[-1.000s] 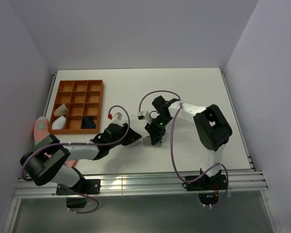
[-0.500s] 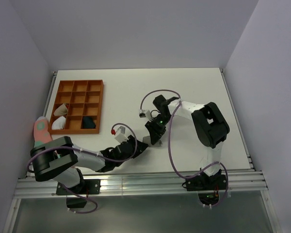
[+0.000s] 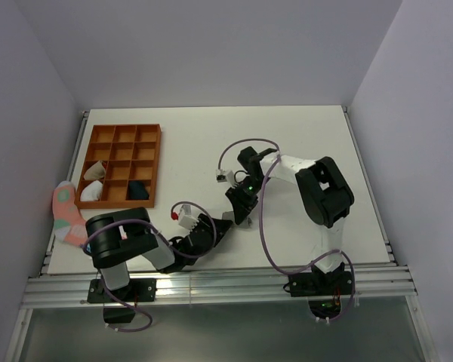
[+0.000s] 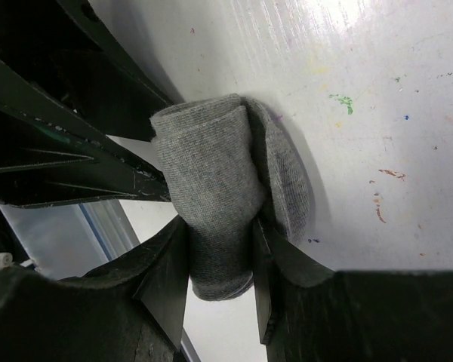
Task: Roll the socks
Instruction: Pick up the sock at the center of the board.
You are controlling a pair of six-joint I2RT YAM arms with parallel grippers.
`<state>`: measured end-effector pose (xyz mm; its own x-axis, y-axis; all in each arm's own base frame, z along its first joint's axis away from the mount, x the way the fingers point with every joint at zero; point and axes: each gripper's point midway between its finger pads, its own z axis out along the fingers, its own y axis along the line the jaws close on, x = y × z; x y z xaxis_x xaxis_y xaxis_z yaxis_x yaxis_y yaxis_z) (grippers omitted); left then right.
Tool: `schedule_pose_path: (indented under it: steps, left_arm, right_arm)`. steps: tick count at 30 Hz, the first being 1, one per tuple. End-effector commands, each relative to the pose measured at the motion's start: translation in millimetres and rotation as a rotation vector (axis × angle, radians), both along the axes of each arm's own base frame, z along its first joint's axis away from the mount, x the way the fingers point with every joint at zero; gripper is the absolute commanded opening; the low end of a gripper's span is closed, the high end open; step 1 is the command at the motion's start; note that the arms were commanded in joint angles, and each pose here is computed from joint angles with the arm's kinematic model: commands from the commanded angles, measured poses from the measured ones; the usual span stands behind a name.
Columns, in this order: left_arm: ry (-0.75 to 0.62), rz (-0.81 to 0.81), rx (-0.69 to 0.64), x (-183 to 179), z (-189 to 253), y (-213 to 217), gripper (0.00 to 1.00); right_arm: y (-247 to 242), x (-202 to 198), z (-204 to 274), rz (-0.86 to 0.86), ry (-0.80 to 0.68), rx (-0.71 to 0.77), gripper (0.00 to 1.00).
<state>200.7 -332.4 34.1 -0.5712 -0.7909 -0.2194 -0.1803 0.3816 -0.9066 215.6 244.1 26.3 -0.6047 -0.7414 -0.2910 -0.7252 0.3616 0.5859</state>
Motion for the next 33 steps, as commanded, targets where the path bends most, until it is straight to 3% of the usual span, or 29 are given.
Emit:
schedule_pose_path:
  steps: [1,17,33]
  left_arm:
    - [-0.021,0.078,-0.111,8,11,4,0.45]
    - [-0.06,0.123,-0.264,6,15,2,0.46]
    - [-0.134,0.109,-0.31,5,42,3,0.48]
  right_arm:
    - [-30,-17,-36,0.047,0.056,-0.171,0.25]
    - [-7,-18,6,0.03,0.162,-0.047,0.24]
    - [22,-21,60,0.017,0.204,0.088,0.24]
